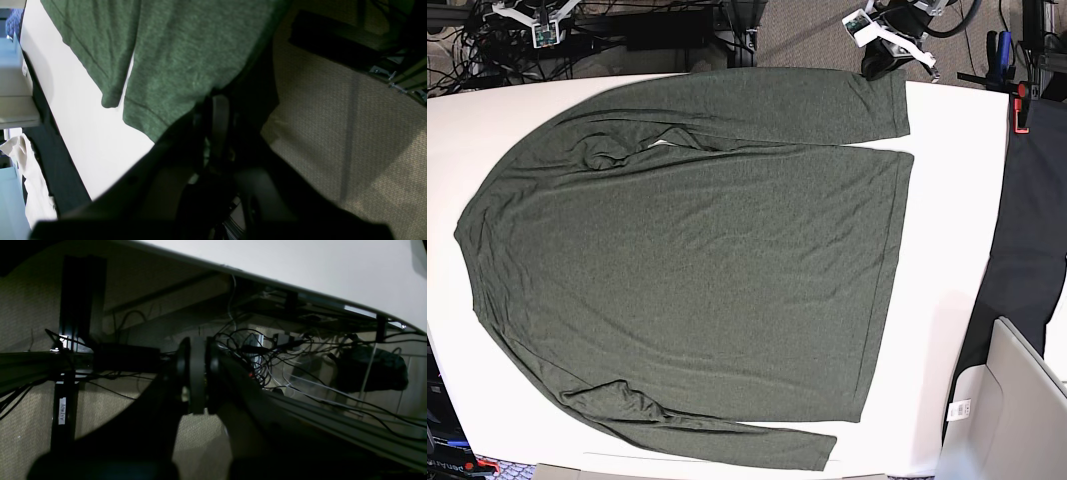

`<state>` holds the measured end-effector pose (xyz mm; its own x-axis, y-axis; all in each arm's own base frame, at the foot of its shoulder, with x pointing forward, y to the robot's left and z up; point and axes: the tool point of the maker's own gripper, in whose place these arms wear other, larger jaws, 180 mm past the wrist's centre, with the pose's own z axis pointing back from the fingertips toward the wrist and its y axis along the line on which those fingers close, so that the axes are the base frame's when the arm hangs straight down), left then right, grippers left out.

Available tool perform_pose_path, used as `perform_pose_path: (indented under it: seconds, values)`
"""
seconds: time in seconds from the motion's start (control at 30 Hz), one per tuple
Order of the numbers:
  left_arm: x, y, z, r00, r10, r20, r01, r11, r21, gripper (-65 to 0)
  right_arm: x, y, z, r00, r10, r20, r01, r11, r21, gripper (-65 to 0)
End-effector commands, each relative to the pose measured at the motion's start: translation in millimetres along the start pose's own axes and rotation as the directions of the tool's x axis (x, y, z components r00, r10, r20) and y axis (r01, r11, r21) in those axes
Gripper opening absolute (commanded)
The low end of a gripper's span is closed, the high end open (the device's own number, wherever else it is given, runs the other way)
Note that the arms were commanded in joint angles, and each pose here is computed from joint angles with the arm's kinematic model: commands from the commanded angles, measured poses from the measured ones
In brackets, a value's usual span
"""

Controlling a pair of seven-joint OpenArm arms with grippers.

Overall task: Fold the T-shirt properly
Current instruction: 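Move the left gripper down to the shirt's shoulder corner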

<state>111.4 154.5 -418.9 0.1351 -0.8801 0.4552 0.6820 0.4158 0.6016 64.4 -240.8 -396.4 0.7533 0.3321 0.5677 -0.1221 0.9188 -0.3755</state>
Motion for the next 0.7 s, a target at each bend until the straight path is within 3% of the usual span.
perform_pose_path:
  seconds: [0.0,0.5,0.67]
  values:
    - [2,5,1,1.0,-0.007,0.009,0.007,1.0,0.013,-65.0,6,-4,4,1.0,0.01,0.024,-0.01,1.0,-0.011,-65.0]
    - [10,21,19,1.0,-0.004,0.018,0.003,0.999,0.051,-65.0,39,-6,14,0.993,0.033,0.114,-0.033,0.999,-0.002,-65.0]
    - [10,21,19,1.0,-0.004,0.018,0.003,0.999,0.051,-65.0,48,8,14,0.986,0.079,0.147,-0.092,0.992,0.085,-65.0]
